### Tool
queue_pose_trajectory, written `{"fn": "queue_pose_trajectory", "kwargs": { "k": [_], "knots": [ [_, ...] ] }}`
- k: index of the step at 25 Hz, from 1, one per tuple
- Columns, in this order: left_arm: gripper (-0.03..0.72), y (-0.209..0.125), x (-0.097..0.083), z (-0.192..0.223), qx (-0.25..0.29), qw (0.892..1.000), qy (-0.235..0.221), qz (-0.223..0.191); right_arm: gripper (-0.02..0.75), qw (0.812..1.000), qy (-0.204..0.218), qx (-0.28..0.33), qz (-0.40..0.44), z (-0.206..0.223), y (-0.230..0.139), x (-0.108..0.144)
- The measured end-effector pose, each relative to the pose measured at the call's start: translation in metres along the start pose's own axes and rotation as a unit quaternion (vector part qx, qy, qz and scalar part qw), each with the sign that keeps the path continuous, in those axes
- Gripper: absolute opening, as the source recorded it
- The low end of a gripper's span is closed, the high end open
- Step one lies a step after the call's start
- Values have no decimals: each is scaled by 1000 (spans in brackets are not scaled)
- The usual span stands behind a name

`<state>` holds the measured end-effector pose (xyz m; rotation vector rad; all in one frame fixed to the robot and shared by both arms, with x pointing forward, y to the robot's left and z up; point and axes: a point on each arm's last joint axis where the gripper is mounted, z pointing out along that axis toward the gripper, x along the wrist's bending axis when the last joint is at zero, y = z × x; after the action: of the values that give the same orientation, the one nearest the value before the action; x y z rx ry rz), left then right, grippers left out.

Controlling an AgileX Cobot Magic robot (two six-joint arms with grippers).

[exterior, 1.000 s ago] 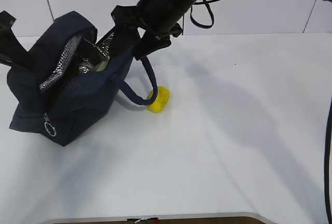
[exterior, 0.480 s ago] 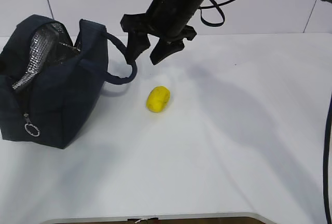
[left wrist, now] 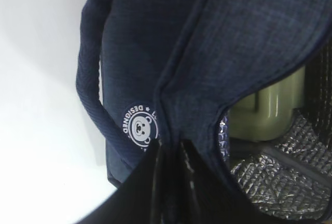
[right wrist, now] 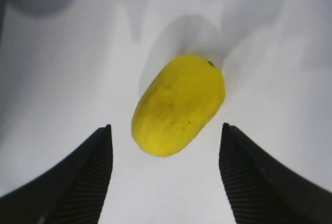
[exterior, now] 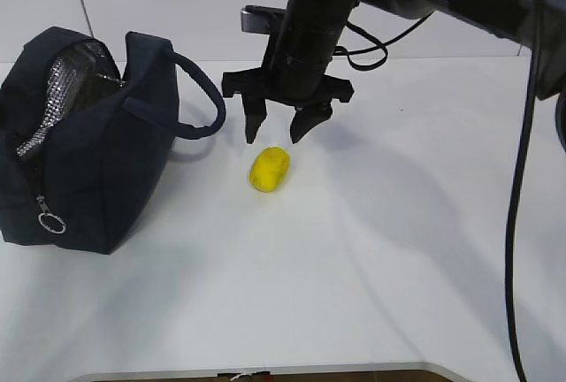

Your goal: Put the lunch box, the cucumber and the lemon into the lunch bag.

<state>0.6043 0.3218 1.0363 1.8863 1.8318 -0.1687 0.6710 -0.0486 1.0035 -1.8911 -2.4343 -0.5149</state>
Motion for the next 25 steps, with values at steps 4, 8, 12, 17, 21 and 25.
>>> {"fn": "queue_pose_trajectory", "kwargs": {
  "k": [4, 8, 12, 17, 21, 25],
  "knots": [
    [8, 0, 0, 0, 0, 1000, 0, 0, 511, 999, -6, 14, 36, 18, -1, -3],
    [8, 0, 0, 0, 0, 1000, 0, 0, 511, 998, -7, 14, 56, 34, 0, -5],
    [8, 0, 0, 0, 0, 1000, 0, 0, 511, 998, -2, -4, 64, 35, 4, -4],
    [8, 0, 0, 0, 0, 1000, 1, 0, 511, 998, -6, 2, 70, 44, 3, -6],
    [8, 0, 0, 0, 0, 1000, 1, 0, 511, 997, -10, 13, 72, 56, 1, -8],
    [8, 0, 0, 0, 0, 1000, 1, 0, 511, 997, -23, 13, 68, 60, 1, -11]
  ]
}}
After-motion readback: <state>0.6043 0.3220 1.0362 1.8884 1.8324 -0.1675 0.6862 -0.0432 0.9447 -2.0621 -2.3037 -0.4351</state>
